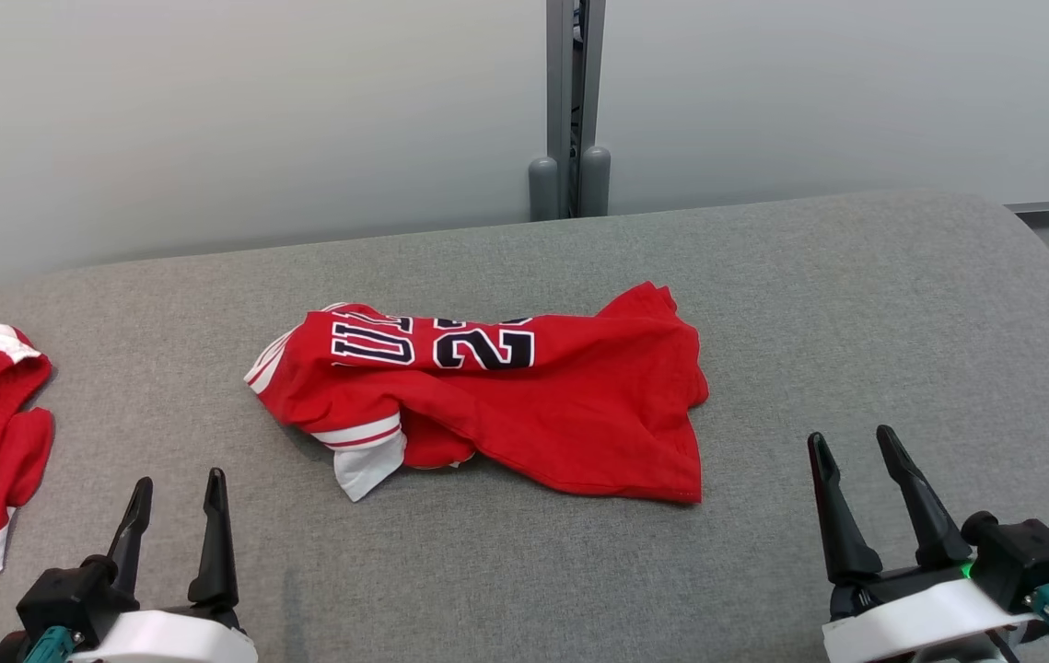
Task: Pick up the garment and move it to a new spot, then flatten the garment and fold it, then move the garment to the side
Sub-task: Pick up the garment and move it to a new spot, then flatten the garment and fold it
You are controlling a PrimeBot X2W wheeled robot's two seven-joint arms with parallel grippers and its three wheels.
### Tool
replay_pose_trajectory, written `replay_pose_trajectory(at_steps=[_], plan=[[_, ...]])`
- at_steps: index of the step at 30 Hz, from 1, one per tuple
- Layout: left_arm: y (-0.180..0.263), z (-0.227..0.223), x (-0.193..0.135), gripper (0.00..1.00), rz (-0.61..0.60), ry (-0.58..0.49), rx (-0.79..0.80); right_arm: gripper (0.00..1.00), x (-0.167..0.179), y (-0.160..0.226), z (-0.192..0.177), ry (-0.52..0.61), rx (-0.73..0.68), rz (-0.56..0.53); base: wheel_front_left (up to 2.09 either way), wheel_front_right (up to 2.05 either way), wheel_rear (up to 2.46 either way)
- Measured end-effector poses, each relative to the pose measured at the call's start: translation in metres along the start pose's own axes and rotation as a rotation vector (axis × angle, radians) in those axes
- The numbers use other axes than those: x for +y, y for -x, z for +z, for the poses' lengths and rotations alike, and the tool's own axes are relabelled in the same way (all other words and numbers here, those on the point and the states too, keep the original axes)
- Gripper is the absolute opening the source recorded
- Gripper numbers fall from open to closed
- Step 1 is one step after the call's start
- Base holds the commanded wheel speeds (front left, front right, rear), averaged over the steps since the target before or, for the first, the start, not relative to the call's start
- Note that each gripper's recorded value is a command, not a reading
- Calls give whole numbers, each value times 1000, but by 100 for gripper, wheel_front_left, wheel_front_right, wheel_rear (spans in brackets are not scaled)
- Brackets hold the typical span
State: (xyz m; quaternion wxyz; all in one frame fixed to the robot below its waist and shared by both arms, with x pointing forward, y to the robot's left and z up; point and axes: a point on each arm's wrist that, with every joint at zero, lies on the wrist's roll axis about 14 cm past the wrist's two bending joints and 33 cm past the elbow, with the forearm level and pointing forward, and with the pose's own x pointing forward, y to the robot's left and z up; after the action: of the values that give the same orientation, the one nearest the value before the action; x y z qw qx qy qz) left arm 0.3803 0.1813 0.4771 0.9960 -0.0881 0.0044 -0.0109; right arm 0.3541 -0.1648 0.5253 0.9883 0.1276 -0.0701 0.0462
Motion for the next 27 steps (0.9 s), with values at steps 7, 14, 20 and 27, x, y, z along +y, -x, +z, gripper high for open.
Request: replay_pose_trajectory(at_steps=[7, 14, 20, 27], plan=[[2, -4, 0, 100, 1, 1, 12, 100, 12, -2, -23, -27, 73, 35, 0, 0, 0], [5, -6, 1, 100, -1, 5, 19, 100, 27, -7, -73, -42, 244, 98, 0, 0, 0], [8, -12, 5, 100, 8, 12, 35, 100, 34, -18, -106, -51, 365, 129, 0, 0, 0], [6, -15, 11, 100, 25, 21, 45, 100, 42, -23, -140, -72, 504, 145, 0, 0, 0]])
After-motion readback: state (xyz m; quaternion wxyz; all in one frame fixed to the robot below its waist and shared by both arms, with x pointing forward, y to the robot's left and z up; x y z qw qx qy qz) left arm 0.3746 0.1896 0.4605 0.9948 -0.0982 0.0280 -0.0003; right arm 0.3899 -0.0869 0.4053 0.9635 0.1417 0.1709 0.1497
